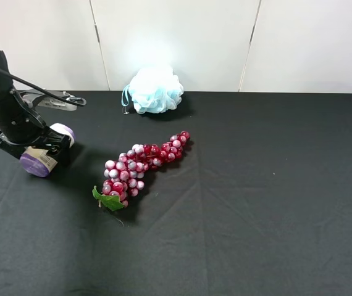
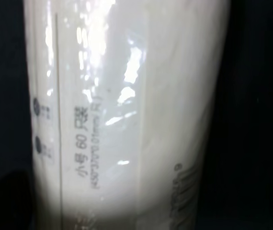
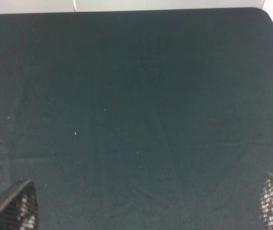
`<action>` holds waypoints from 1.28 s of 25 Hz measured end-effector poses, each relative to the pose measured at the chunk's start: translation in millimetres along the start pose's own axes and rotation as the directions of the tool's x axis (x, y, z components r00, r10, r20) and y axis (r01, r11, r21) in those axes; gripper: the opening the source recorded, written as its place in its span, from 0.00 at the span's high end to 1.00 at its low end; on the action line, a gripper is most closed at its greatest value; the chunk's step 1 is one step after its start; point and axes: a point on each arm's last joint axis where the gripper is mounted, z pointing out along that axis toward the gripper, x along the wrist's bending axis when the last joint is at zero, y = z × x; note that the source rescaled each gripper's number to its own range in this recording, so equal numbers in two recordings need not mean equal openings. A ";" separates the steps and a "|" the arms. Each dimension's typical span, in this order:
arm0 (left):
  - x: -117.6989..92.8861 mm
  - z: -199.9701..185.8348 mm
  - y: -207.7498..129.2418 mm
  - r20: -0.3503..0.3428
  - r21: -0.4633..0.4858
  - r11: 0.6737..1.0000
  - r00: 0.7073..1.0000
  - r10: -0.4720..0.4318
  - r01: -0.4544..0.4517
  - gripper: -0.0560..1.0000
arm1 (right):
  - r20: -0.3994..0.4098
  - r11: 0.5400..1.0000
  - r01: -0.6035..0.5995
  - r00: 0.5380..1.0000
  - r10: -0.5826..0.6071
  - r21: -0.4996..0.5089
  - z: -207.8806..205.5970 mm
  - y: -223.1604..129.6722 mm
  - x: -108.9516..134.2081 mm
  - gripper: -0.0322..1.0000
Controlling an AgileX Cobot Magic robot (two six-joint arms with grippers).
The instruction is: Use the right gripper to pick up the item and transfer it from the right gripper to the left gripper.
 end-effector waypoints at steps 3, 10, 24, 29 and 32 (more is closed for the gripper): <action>-0.3 -3.4 -1.5 0.002 0.008 1.000 1.000 0.000 0.000 0.00 | 0.000 1.000 0.000 1.000 0.000 0.000 0.0 0.0 0.0 0.01; -1.1 -34.8 -1.5 -0.001 -0.027 1.000 1.000 0.003 -0.003 0.00 | 0.000 1.000 0.000 1.000 0.000 0.000 0.0 0.0 0.0 0.01; -9.6 -191.1 -39.9 -0.029 -0.247 0.969 1.000 0.012 -0.018 0.00 | 0.000 1.000 0.000 1.000 0.000 0.000 0.0 0.0 0.0 0.01; -16.4 -240.6 -83.1 -0.044 -0.348 0.937 0.999 0.006 -0.020 0.00 | 0.000 1.000 0.000 1.000 0.000 0.000 0.0 0.0 0.0 0.01; -20.9 -261.6 -112.7 -0.049 -0.388 0.921 0.999 0.004 -0.023 0.00 | 0.000 1.000 0.000 1.000 0.000 0.000 0.0 0.0 0.0 0.01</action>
